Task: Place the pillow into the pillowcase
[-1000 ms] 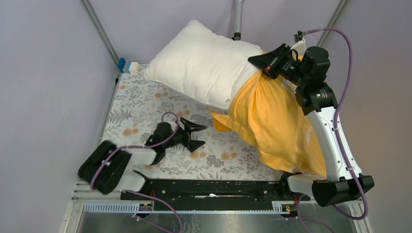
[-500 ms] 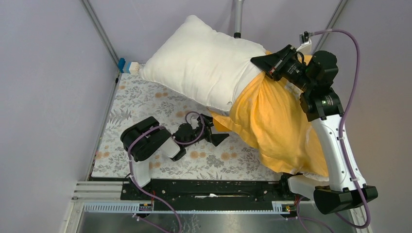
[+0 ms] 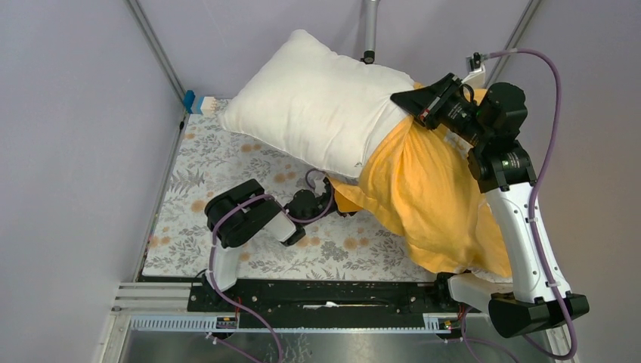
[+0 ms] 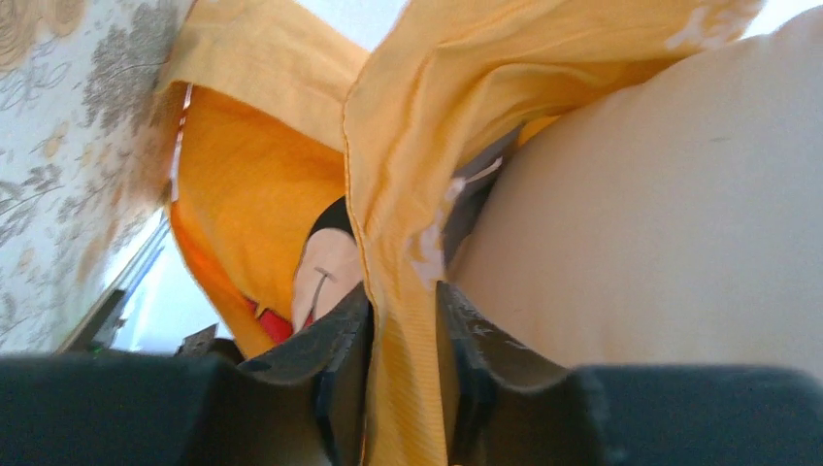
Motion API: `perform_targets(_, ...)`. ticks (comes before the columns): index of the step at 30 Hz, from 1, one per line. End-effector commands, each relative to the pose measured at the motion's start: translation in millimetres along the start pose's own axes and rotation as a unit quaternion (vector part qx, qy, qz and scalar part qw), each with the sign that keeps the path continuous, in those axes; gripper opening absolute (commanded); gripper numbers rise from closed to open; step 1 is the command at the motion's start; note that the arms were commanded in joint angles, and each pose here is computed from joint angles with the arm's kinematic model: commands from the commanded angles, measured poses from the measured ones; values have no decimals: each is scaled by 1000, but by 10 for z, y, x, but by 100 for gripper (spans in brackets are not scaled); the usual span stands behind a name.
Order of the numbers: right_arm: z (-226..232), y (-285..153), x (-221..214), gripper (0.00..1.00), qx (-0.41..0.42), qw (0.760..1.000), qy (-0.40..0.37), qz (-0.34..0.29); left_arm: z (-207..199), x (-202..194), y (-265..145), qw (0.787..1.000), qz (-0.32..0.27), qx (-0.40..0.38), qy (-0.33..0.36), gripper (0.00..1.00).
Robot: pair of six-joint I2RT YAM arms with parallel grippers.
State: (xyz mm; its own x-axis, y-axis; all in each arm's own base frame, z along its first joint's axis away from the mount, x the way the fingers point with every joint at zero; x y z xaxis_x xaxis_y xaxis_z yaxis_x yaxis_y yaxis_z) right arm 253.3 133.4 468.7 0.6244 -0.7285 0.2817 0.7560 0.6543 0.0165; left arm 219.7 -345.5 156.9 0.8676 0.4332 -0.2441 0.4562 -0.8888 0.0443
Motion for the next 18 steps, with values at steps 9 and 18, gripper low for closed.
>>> perform_targets(9,591,-461,-222,0,164,981,-103,30,-1127,977,-295,982,-134,-62,116,0)
perform_targets(18,-3,-362,-262,0,64,996,-64,21,-2212,1383,-944,915,-279,2,293,0)
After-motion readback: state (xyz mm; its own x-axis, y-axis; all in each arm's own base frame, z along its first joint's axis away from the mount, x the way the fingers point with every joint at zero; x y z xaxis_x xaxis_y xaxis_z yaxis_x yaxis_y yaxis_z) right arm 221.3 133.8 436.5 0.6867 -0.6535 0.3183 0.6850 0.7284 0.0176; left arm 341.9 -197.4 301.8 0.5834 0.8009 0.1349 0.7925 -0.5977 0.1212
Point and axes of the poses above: each gripper's point midway between its finger pads, its own y axis out along the fingers, its own z axis along the line the jaws close on, x = y × z, the point moved 7 cm from there along -y, back along the fingers, and after that the axes turned 15 degrees about y, right-handed, at the moved point
